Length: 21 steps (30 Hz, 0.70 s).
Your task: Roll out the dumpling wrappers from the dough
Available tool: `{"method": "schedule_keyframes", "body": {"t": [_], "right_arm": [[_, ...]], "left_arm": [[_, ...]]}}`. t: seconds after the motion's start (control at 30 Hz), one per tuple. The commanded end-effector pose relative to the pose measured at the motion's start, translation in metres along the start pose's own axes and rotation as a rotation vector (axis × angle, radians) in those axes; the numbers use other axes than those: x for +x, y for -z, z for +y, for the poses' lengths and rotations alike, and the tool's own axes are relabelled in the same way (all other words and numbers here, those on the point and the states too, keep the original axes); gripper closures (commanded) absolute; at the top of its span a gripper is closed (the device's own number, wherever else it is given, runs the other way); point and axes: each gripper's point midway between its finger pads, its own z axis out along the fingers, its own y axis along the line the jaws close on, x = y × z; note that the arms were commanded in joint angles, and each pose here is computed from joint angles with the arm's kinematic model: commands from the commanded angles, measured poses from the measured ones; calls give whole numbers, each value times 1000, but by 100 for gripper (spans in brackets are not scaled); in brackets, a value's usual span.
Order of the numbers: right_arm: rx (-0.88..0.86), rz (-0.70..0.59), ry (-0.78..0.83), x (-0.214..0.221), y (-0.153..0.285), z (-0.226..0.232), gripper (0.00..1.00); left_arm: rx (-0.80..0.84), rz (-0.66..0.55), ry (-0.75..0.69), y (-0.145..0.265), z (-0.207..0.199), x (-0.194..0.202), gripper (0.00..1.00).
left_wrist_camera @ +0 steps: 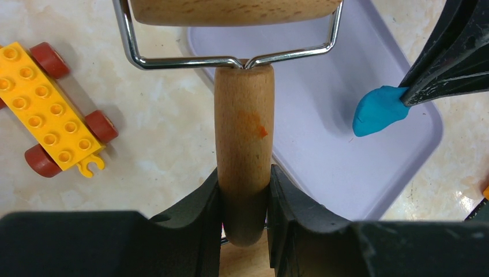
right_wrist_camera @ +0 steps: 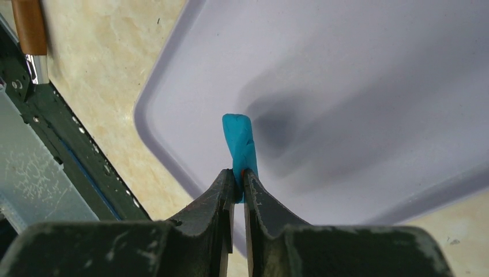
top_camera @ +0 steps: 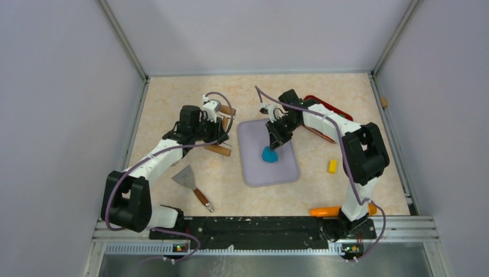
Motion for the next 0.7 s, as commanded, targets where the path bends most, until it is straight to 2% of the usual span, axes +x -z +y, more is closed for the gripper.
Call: {"method": "schedule_keyframes", "body": {"t": [0.0,0.2,0.3,0.33,0.47,0.67], "right_arm": [[-25,-53,23,-29,-4,0,88],[-33,-35,4,-32,-19,-7,88],[-16,-28,-6,-33,-25,-14,85],[-4,-22,-8,-33,-27,-18,82],[58,-35,12,-43,-23,-28,55],[135,-118,72,-73,1,-35,45]], "left_arm": [[8,-93,-26,7,-4,-24,100],[0,-91,-23,8,-1,-22,100],[10,-88,-21,8,-2,-20,100],[25,-86,-27,8,-5,-20,100],[106,-85,-52,7,-18,-22,100],[175,-88,-100,2,-34,-29,100]]}}
